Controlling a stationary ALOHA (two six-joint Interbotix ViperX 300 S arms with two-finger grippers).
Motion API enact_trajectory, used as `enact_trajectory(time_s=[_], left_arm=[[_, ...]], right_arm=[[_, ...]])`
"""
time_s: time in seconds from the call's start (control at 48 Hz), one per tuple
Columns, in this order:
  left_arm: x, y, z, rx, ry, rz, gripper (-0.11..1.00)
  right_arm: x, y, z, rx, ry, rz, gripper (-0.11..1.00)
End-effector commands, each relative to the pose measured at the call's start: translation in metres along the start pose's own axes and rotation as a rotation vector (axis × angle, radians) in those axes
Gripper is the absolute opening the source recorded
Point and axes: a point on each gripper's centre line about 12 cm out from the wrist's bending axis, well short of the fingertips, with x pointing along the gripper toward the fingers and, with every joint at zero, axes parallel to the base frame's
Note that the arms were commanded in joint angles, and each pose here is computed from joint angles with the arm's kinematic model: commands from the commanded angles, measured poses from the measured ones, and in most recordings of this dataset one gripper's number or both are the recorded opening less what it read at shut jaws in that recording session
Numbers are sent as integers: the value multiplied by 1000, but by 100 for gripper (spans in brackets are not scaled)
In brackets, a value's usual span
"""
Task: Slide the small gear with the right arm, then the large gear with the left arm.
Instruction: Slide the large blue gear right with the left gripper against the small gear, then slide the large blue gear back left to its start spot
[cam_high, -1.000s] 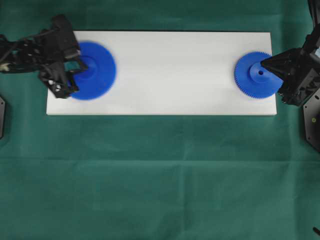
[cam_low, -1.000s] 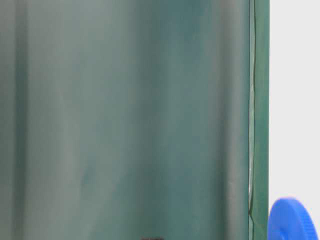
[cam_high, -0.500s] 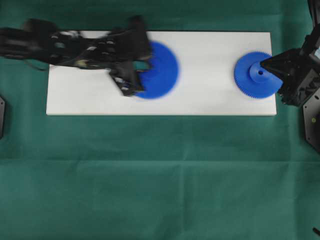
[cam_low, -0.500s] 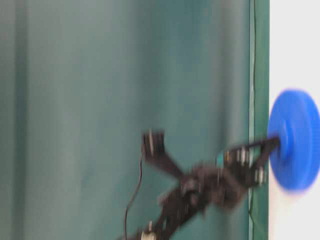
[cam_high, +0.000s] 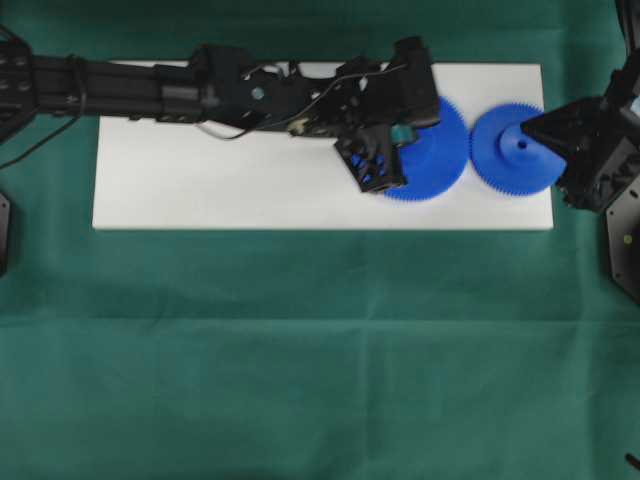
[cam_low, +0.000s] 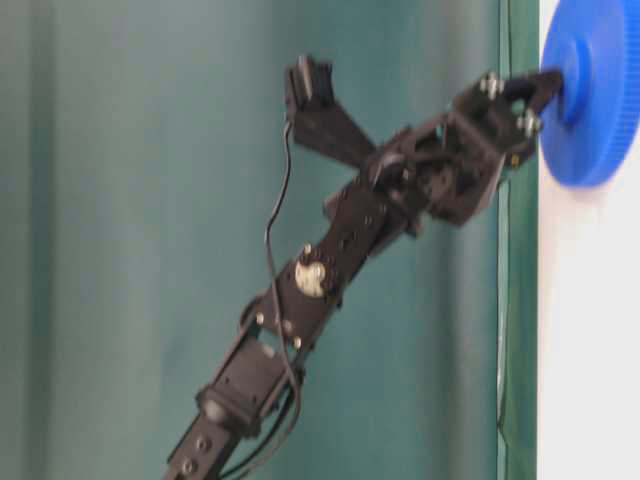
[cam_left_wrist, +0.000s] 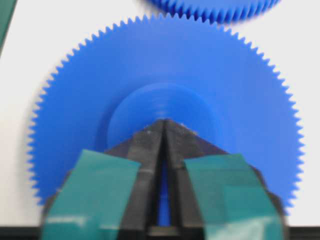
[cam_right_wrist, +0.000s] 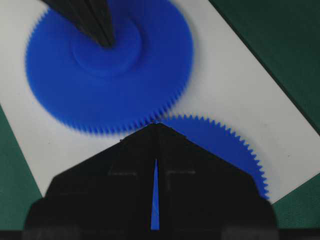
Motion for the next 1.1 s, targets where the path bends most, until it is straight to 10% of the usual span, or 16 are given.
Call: enact_trajectory(time_s=[0.0,1.084], left_arm=[[6,-8,1,21,29,-11,0],[2,-7,9,47,13,-10,0]], right_arm=[[-1,3,7,-4,-22,11,50],[-3,2,5,-6,-26,12,50]])
